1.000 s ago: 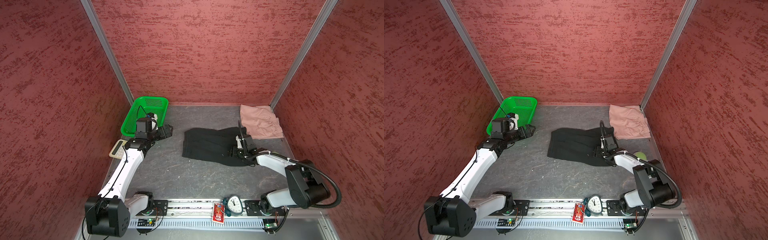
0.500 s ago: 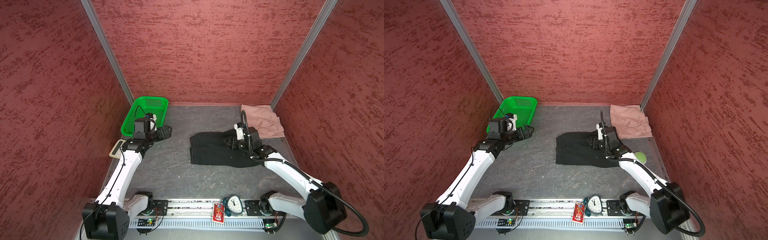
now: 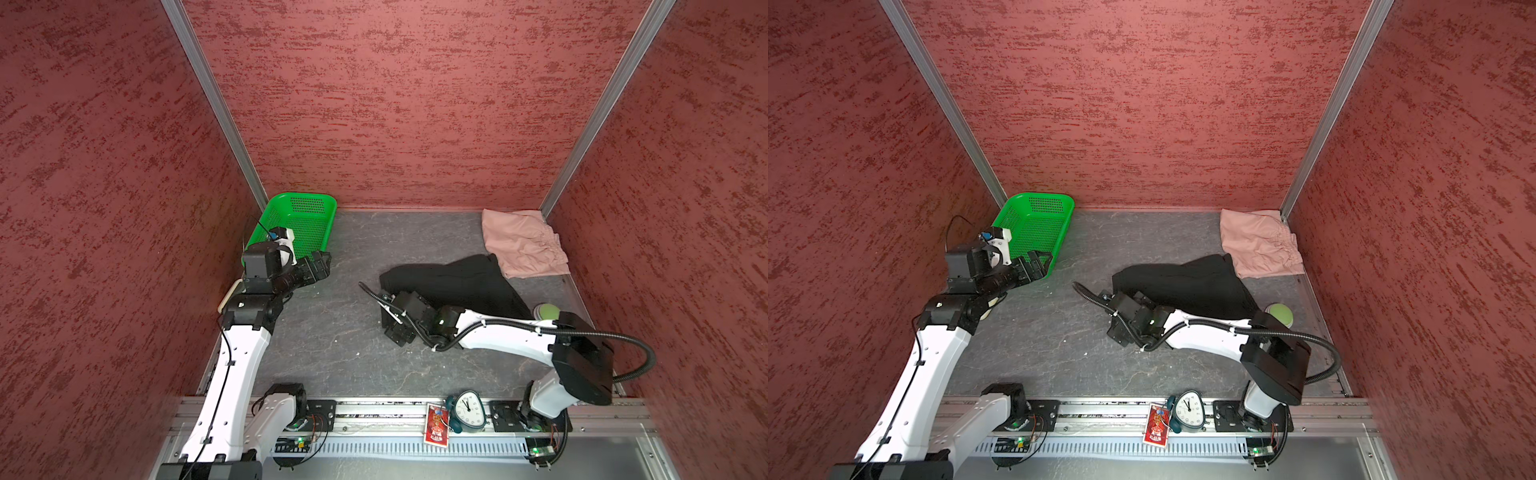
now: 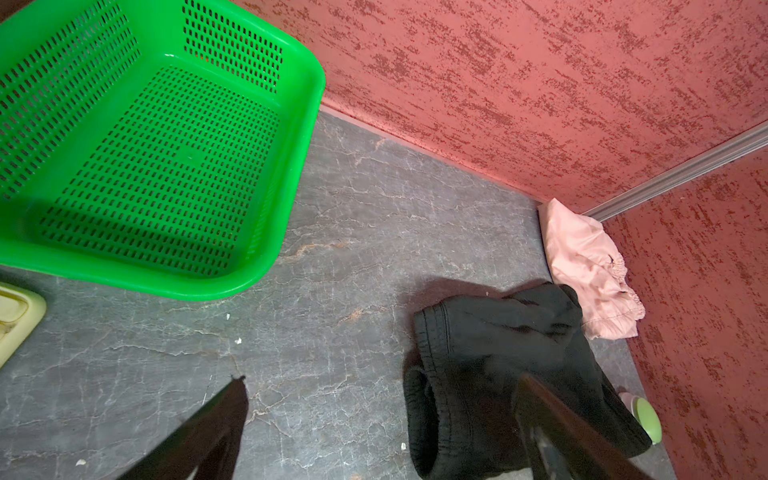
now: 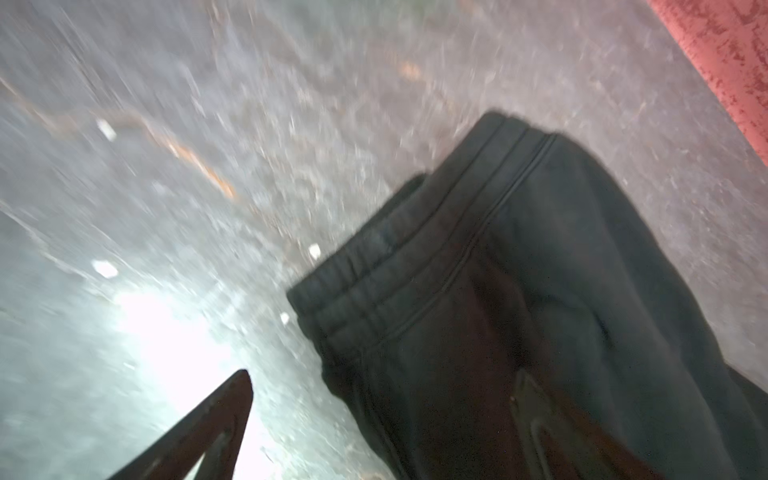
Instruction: Fold and stack the shorts
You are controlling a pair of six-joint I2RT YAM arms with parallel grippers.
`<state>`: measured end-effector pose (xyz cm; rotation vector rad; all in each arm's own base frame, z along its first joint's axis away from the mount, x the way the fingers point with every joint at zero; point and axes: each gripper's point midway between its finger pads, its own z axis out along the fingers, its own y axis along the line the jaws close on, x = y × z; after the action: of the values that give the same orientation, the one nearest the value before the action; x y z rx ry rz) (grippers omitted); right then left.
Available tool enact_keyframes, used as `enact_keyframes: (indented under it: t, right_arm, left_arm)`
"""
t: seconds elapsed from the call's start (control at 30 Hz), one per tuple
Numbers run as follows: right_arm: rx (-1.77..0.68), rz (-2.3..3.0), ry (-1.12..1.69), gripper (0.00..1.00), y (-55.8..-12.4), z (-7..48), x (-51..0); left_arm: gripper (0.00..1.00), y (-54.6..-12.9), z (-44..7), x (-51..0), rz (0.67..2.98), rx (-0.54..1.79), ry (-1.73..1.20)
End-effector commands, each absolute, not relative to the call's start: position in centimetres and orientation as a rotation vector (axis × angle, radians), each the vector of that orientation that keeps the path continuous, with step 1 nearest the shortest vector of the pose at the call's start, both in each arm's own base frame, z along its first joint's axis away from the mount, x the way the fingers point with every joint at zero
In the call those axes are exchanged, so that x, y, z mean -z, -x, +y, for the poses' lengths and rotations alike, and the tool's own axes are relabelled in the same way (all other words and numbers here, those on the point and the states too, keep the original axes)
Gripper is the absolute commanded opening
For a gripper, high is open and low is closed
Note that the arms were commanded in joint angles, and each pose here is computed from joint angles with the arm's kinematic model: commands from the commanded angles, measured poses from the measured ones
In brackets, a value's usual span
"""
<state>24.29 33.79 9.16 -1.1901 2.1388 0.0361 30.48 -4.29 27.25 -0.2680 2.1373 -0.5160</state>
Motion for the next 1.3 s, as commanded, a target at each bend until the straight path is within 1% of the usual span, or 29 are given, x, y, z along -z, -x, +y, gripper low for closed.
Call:
enact_keyframes:
  t: [0.0,0.07,0.3,0.57,0.77,0.87,0.93,1.0,1.03,1.1,1.2,1.23,1.27]
  right_arm:
    - [0.148,2.053,1.264,0.99,-24.9,33.5,-9.3]
    - [0.217,2.022,1.295,0.99,-24.9,33.7,-8.6]
    - [0.335,1.928,1.388,0.99,-24.6,34.6,-7.1]
    - [0.385,1.899,1.431,0.99,-25.0,34.8,-5.3]
    - [0.44,1.917,1.386,0.99,-26.7,34.7,-3.6]
    - [0.402,1.936,1.346,0.94,-27.4,34.7,-3.8]
    - [0.372,1.94,1.338,0.85,-27.5,34.9,-3.8]
    - [0.342,1.943,1.34,0.72,-27.5,35.2,-3.7]
    - [0.326,1.944,1.335,0.63,-27.6,35.4,-3.8]
    - [0.267,1.95,1.317,0.4,-27.5,35.9,-4.1]
    - [0.148,1.955,1.274,0.08,-27.4,36.8,-5.2]
    - [0.107,1.956,1.258,0.01,-27.4,37.1,-5.7]
    - [0.06,1.96,1.233,0.0,-27.4,37.2,-6.3]
  left_arm:
    - [0.99,-30.2,-4.4,-25.7,2.18,0.529,0.26]
    - [0.99,-30.2,-4.5,-25.1,2.192,0.536,0.258]
    - [0.99,-30.2,-4.1,-23.7,2.218,0.527,0.271]
    - [0.99,-30.3,-3.8,-24.5,2.198,0.545,0.297]
    - [0.99,-29.8,-3.4,-24.5,2.218,0.532,0.323]
    - [0.99,-29.7,-3.0,-24.2,2.235,0.522,0.349]
    - [0.99,-29.6,-2.8,-23.9,2.254,0.518,0.368]
    - [0.99,-29.4,-2.8,-23.7,2.275,0.525,0.381]
    - [0.99,-29.3,-2.8,-23.6,2.28,0.528,0.386]
    - [0.99,-29.3,-3.0,-23.2,2.279,0.545,0.394]
    - [0.99,-29.4,-3.7,-21.6,2.279,0.62,0.429]
    - [0.99,-29.5,-4.1,-21.2,2.278,0.663,0.446]
    - [0.99,-29.7,-4.6,-20.6,2.274,0.721,0.466]
